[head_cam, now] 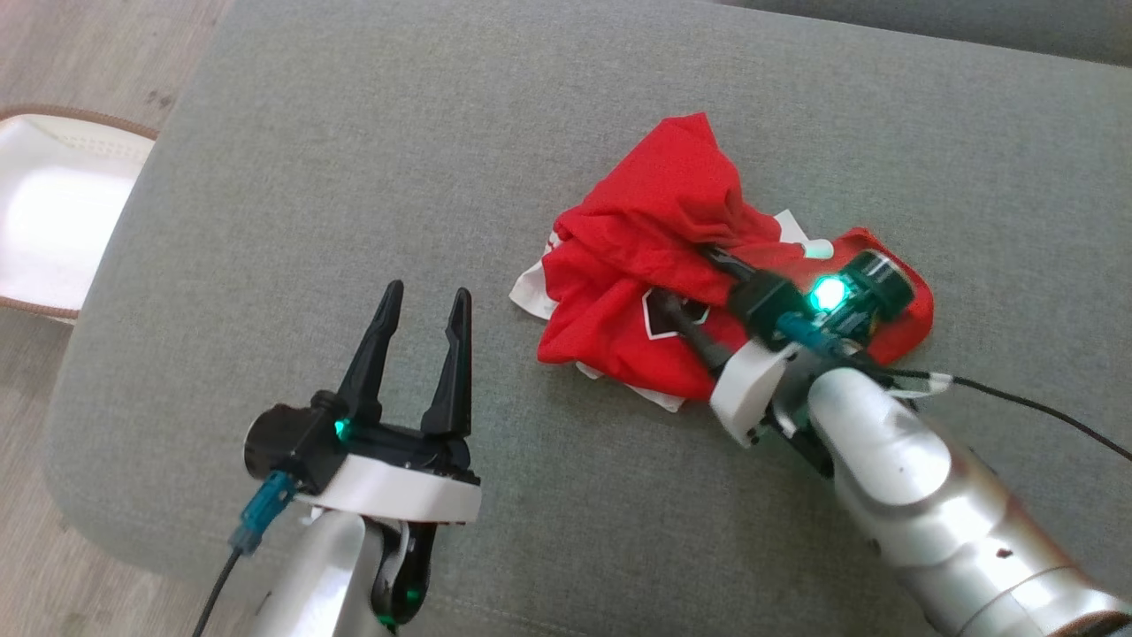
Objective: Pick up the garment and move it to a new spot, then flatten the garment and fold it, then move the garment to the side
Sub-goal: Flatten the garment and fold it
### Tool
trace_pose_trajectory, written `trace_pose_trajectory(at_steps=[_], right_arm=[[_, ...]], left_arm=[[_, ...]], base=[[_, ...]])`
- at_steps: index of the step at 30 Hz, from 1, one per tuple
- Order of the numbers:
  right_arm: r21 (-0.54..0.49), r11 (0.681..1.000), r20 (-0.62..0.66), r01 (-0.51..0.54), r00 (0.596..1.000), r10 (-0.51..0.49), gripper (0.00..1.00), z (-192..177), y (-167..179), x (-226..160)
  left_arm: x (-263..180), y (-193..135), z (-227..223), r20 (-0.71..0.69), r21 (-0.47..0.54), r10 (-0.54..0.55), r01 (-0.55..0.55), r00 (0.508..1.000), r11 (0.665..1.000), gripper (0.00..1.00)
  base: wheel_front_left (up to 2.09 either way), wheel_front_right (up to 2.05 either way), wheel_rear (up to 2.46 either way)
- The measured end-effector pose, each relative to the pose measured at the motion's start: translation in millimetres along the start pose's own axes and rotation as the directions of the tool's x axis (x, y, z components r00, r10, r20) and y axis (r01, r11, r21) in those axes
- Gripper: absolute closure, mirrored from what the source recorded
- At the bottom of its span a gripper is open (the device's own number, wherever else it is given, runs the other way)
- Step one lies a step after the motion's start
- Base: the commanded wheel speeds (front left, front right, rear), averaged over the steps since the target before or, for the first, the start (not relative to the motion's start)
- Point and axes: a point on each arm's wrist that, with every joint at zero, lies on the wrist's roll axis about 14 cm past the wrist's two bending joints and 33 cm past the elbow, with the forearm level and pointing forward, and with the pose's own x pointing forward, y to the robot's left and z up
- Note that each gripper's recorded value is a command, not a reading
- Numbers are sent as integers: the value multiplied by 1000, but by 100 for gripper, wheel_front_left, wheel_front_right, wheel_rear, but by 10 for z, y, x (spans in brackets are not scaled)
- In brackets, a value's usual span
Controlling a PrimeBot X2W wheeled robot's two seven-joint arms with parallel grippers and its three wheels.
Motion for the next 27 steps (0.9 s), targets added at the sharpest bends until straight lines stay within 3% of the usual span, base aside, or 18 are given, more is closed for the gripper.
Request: trace_pose_trajectory(at_steps=[7, 12, 15, 20, 25, 27], right_arm=[[73, 991, 40, 110, 993, -113, 100, 76, -303, -76], [182, 952, 104, 247, 958, -268, 100, 256, -706, -274], [282, 894, 121, 349, 911, -394, 100, 309, -1043, -481], [415, 747, 57, 519, 805, -591, 100, 180, -1639, -903], [511, 597, -46, 618, 714, -699, 100, -6, -2069, -1149], [493, 579, -95, 649, 702, -706, 100, -116, -2145, -1194]], left_arm=[[41, -63, 1, 3, -5, -20, 20, 1000, 1000, 0], [96, -194, -9, 4, -12, -62, 62, 998, 998, 0], [131, -292, -5, 7, -11, -93, 93, 996, 996, 0], [159, -403, 7, 13, -16, -126, 127, 992, 992, 0], [151, -380, -11, 7, -16, -122, 122, 992, 992, 0], [142, -352, -18, 5, -14, -114, 114, 993, 993, 0]], base=[[0, 0, 0], [0, 0, 0], [0, 0, 0], [0, 0, 0], [0, 0, 0], [0, 0, 0]])
